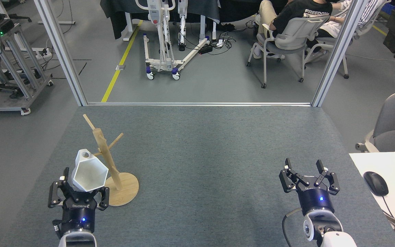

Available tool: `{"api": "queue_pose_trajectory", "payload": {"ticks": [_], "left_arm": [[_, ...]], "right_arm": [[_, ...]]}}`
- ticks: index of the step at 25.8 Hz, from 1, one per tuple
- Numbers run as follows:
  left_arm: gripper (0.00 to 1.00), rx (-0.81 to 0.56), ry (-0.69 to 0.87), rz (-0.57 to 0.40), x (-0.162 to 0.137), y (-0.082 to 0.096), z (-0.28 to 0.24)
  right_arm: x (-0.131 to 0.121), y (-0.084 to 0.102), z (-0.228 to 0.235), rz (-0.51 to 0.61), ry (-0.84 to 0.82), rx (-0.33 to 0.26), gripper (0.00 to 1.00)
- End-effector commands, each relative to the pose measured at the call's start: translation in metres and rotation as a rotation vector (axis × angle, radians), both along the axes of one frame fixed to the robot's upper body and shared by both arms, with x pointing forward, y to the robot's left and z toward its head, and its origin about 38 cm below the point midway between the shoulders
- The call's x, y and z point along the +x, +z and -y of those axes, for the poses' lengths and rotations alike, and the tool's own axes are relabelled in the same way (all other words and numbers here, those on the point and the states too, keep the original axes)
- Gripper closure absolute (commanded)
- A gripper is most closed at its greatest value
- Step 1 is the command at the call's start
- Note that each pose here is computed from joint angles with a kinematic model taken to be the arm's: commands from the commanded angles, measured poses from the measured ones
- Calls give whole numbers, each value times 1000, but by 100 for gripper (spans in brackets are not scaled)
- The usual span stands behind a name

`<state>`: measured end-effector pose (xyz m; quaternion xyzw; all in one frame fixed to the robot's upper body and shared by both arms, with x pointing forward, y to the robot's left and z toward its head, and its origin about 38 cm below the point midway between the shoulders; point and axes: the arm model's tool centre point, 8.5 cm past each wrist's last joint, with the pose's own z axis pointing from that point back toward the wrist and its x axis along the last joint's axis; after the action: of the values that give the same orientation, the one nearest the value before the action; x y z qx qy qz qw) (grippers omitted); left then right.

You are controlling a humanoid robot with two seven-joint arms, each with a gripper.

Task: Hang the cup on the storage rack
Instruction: 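Hook the cup onto a peg of the wooden stand with the left gripper, then open the left gripper and lift it away from the hanging cup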

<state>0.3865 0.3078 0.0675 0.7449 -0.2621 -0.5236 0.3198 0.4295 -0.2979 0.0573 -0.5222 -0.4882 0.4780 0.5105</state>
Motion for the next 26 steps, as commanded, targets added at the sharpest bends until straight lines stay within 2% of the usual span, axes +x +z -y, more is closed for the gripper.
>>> {"api": "queue_pose_trajectory", "payload": {"ticks": [1, 10, 15, 21, 26], "left_arm": [[0, -2, 5, 4, -2, 0, 0], [0, 2, 2, -4, -1, -2, -1], [0, -3, 12, 11, -8, -3, 1], [0, -5, 185, 119, -37, -2, -12], [0, -9, 297, 167, -58, -4, -21]], "right_arm": [[0, 0, 0, 0, 0, -2, 1], [2, 2, 0, 5, 7, -1, 1], [8, 17, 0, 44, 5, 7, 1], [10, 27, 2, 72, 3, 7, 1], [10, 34, -1, 93, 11, 3, 1]]}}
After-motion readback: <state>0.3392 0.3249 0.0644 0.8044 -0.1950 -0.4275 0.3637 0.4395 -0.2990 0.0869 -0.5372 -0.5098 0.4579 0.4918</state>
